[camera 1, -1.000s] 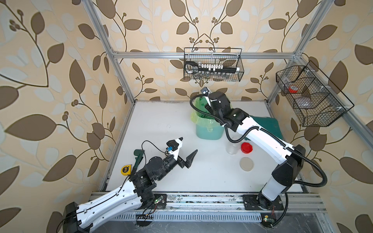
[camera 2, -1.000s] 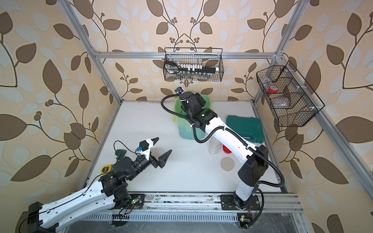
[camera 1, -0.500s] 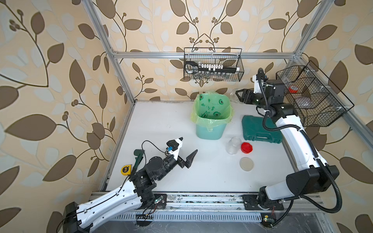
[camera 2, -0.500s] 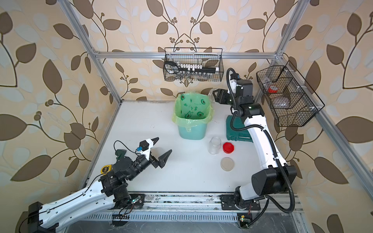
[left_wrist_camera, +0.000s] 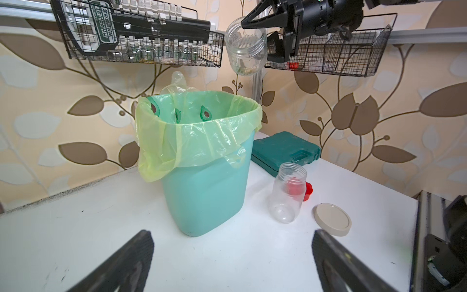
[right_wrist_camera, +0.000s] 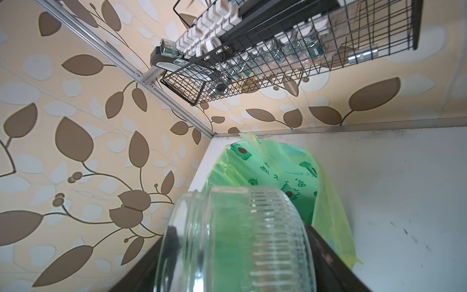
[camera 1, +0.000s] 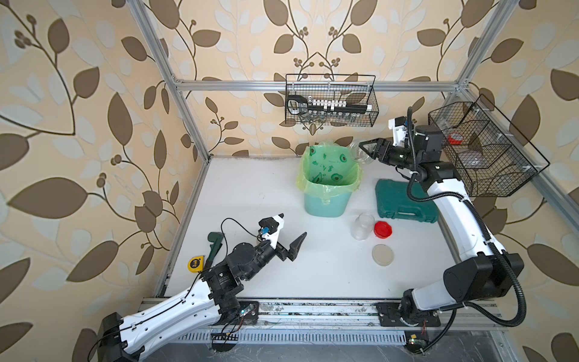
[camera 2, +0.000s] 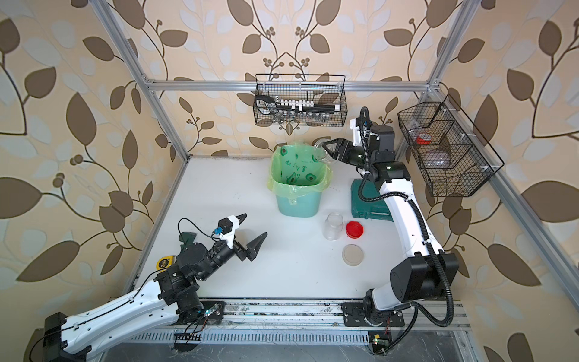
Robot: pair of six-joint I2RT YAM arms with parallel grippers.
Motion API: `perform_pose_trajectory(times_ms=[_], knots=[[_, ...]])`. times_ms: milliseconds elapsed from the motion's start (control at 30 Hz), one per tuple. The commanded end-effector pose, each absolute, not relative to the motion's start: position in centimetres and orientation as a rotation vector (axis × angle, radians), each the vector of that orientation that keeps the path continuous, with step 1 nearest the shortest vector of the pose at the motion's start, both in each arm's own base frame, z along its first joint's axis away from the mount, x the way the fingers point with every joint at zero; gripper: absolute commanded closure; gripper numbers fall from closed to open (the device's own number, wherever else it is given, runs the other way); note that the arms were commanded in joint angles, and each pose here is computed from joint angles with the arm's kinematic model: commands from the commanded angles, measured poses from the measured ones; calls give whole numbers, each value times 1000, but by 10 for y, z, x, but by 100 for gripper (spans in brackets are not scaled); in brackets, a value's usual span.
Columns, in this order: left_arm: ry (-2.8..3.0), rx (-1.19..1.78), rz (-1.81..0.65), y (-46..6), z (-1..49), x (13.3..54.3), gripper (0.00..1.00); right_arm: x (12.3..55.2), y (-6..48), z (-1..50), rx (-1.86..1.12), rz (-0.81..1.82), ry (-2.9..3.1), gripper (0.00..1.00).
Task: Empty moldy peanuts from jars
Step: Pour the moldy peanuts from the jar into the trash bin.
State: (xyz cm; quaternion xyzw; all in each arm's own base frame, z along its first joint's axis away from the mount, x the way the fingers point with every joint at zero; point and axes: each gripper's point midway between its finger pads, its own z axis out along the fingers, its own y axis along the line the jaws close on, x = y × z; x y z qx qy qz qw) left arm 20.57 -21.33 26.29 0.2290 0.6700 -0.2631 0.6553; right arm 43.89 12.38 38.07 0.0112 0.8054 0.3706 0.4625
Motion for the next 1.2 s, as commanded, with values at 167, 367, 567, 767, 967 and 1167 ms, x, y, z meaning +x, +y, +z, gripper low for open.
perform_pose_trajectory(times_ms=[167,367,567,767,967,1167], knots=[[1547,467,-526,-211,264,220,1,435,141,391,-43,698,1969,100],[1618,478,-480,-219,252,231,1,438,148,389,-74,548,1995,100],[1660,414,-439,-214,247,240,1,438,149,392,-107,371,2007,100],[1703,271,-426,-197,242,254,1,438,155,392,-160,168,2017,100],[1754,207,-439,-187,235,264,1,437,174,396,-279,-235,1985,100],[1746,197,-454,-185,237,262,1,440,195,397,-430,-661,1892,100]])
